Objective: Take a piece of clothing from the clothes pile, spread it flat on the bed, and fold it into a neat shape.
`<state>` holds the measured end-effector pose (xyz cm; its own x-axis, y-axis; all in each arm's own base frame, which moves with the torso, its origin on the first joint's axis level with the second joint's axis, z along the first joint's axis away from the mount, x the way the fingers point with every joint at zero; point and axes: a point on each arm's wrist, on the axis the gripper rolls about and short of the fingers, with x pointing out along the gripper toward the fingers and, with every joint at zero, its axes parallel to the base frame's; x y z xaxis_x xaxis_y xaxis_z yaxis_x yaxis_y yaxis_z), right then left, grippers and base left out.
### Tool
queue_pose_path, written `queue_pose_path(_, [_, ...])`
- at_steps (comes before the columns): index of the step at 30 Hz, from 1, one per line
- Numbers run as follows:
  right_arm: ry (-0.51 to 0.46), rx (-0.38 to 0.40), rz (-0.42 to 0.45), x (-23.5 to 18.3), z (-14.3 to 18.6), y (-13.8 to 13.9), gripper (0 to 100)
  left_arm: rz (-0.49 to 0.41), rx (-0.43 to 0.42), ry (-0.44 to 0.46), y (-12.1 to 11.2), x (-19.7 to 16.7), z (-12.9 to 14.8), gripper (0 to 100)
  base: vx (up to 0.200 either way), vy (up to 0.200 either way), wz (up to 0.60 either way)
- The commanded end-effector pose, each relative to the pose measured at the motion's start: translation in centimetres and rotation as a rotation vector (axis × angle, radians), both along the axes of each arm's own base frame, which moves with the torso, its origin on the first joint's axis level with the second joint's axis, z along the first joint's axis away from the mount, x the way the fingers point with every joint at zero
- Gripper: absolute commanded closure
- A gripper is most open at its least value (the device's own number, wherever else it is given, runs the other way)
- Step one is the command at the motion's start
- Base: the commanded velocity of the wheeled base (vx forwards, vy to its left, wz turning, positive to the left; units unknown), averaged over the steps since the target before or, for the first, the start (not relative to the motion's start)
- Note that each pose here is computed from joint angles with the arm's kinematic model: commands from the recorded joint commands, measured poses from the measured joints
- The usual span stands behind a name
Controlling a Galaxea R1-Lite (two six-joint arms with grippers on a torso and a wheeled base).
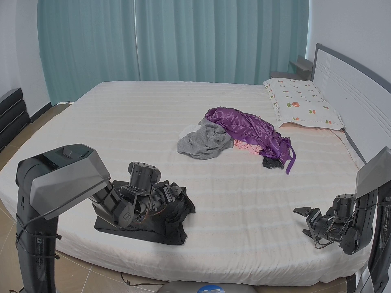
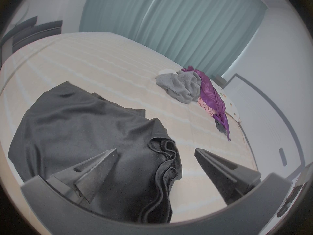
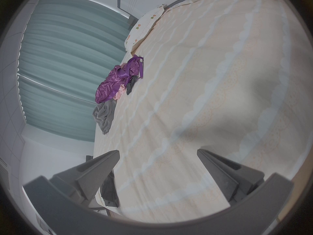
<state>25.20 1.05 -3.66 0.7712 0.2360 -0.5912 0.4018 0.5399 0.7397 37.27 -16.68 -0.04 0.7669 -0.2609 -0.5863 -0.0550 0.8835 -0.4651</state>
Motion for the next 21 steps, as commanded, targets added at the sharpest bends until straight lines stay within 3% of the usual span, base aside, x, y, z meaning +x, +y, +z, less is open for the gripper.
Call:
queue_pose_path(1, [-0.013,0.000,0.001,0.1,0.1,0.0,0,0.066,-0.076,-0.018,2.2,-1.6,2.4,0,0.000,0.000,0.00])
queue_pose_path(6, [-0.013,0.000,0.001,0.1,0.1,0.0,0,0.094,-0.097,0.006,4.1,-3.2,2.1,0,0.000,0.000,0.00])
queue_pose_path(7, [-0.013,0.000,0.001,0.1,0.1,0.0,0,0.129,-0.104,0.015,5.5,-3.8,1.6,0,0.000,0.000,0.00])
queue_pose_path(12, [-0.011,0.000,0.001,0.0,0.1,0.0,0,0.231,-0.208,0.053,7.1,-3.9,0.9,0,0.000,0.000,0.00])
queue_pose_path(18, [-0.011,0.000,0.001,0.0,0.1,0.0,0,0.222,-0.249,0.097,8.2,-4.3,0.5,0,-0.200,0.000,0.00])
queue_pose_path(21, [-0.013,0.000,0.000,0.1,0.1,0.0,0,0.226,-0.250,0.111,8.2,-4.5,0.3,0,0.000,0.000,0.00])
